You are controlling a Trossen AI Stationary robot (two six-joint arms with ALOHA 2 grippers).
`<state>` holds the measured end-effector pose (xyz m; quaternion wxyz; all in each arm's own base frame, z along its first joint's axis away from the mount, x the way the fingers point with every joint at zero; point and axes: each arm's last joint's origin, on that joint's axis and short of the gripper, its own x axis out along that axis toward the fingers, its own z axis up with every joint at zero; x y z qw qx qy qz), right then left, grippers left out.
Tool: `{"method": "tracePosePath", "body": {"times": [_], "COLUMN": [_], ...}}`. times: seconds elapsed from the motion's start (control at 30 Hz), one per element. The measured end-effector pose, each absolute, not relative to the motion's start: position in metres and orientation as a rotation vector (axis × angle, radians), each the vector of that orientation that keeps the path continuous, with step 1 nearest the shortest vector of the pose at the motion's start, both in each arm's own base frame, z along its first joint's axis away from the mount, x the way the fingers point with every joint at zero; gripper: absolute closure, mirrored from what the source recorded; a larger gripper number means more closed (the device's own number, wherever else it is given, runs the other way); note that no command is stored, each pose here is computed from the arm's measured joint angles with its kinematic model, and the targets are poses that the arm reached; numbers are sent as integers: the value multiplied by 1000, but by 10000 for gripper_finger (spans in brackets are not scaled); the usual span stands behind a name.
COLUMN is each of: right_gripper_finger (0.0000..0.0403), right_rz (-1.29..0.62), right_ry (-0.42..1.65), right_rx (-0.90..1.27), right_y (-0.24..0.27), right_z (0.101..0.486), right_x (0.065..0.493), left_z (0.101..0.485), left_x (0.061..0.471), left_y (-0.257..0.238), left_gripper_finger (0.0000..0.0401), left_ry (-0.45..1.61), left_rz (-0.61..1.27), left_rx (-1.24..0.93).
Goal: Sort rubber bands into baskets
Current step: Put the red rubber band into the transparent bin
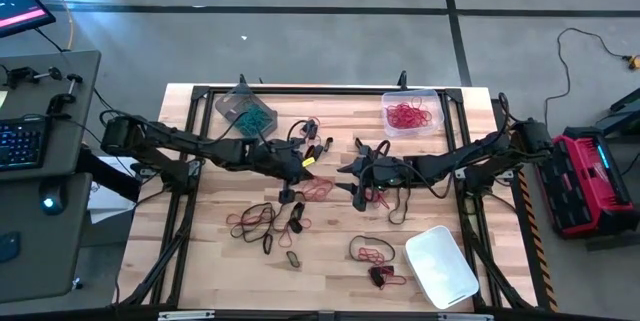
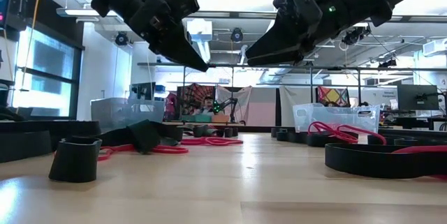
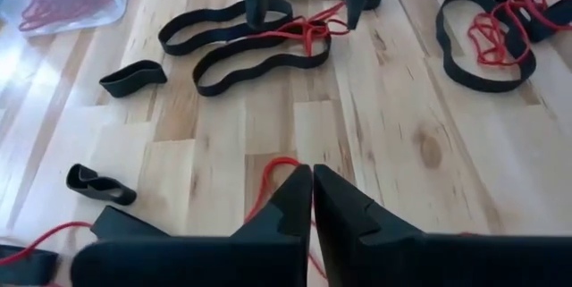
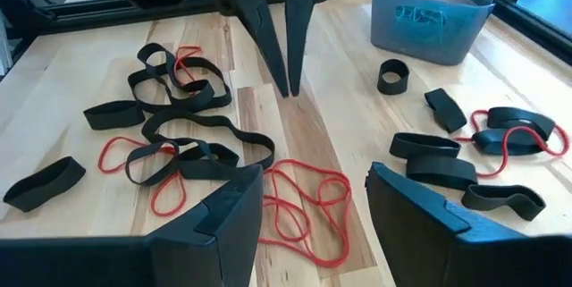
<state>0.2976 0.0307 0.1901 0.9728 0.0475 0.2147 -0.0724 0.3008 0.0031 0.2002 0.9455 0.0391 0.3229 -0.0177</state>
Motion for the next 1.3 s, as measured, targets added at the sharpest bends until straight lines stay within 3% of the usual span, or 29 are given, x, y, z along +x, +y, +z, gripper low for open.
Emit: {"method": "tracePosePath", "body": {"times": [0.37, 0.63, 0.83, 1.0, 1.2, 1.3], "right_gripper_finger": [215, 215, 220, 272, 380, 393], "right_rz": [-164, -216, -242, -277, -284, -296], "right_ry": [521, 622, 729, 814, 842, 850], "right_rx": [99, 117, 87, 66, 49, 33], "right_y": [31, 25, 19, 14, 11, 11], "right_z": [171, 129, 114, 108, 109, 109], "right_x": [301, 330, 354, 364, 366, 365], "left_z": [174, 178, 171, 169, 171, 171], "left_x": [309, 309, 301, 299, 299, 299], "left_y": [2, -3, -3, -5, -9, -8], "left_gripper_finger": [342, 395, 397, 400, 401, 401], "left_ry": [744, 594, 573, 577, 565, 560], "left_rz": [-43, -19, -4, -1, 4, 30], "left_rx": [74, 73, 35, 19, 29, 25]}}
